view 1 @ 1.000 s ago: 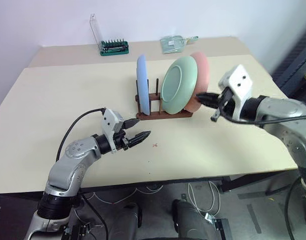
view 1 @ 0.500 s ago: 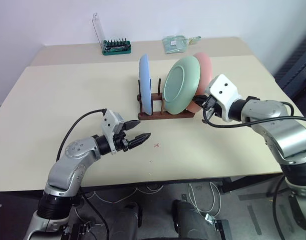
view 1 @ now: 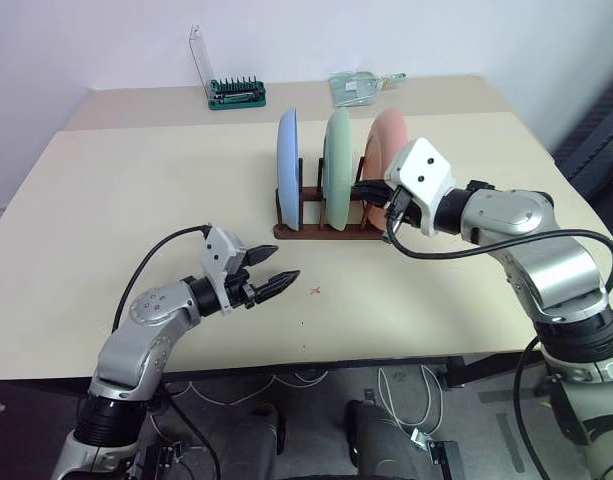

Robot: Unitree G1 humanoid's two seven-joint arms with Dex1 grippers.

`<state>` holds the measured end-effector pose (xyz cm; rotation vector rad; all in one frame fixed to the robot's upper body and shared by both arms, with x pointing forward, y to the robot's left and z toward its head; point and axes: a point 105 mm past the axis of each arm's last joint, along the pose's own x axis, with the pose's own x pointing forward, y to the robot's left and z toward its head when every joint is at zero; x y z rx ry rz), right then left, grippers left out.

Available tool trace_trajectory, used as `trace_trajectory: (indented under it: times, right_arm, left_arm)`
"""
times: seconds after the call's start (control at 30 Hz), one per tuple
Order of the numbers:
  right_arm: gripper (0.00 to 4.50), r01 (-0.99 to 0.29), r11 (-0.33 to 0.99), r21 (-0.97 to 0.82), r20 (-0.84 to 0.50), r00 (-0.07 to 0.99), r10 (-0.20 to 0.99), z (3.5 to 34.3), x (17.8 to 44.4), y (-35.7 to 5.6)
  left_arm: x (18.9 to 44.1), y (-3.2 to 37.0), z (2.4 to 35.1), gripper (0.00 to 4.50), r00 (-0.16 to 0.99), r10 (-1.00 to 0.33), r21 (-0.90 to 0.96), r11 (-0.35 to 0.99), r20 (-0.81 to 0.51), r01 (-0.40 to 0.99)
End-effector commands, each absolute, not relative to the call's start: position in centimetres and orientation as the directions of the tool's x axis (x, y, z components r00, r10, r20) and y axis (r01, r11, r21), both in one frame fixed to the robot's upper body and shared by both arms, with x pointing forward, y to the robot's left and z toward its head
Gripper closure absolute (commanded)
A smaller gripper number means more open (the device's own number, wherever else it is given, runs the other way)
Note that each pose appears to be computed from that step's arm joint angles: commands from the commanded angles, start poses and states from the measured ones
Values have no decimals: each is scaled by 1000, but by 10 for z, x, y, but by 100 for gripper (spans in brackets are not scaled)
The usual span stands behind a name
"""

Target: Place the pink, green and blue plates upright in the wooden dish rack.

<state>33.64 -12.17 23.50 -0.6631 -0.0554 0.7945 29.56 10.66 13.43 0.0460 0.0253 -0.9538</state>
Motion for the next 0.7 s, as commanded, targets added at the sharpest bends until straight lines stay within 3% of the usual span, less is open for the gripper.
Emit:
trace_trajectory:
  times: [0.03,0.13,0.33,0.57,0.7]
  right_arm:
    - [443,-635,487,-600,-170,696,698,250,317,-144]
    - [443,-722,480,-499,-210,637,741,242,294,-159]
    - [443,-659,608,-442,-349,751,560,196,290,-230]
    - [443,-625,646,-438,-360,781,511,174,297,-249]
    - [443,-568,724,-391,-258,823,507,163,311,-252]
  left_arm:
    - [295,107,139,114,579,-815,54,577,-22,815]
    - [297,113,137,114,594,-804,57,591,-30,804]
    - [309,166,124,114,710,-698,82,705,-96,704]
    - [311,199,123,114,759,-637,123,750,-132,650]
    - [305,206,122,114,772,-616,148,759,-155,635]
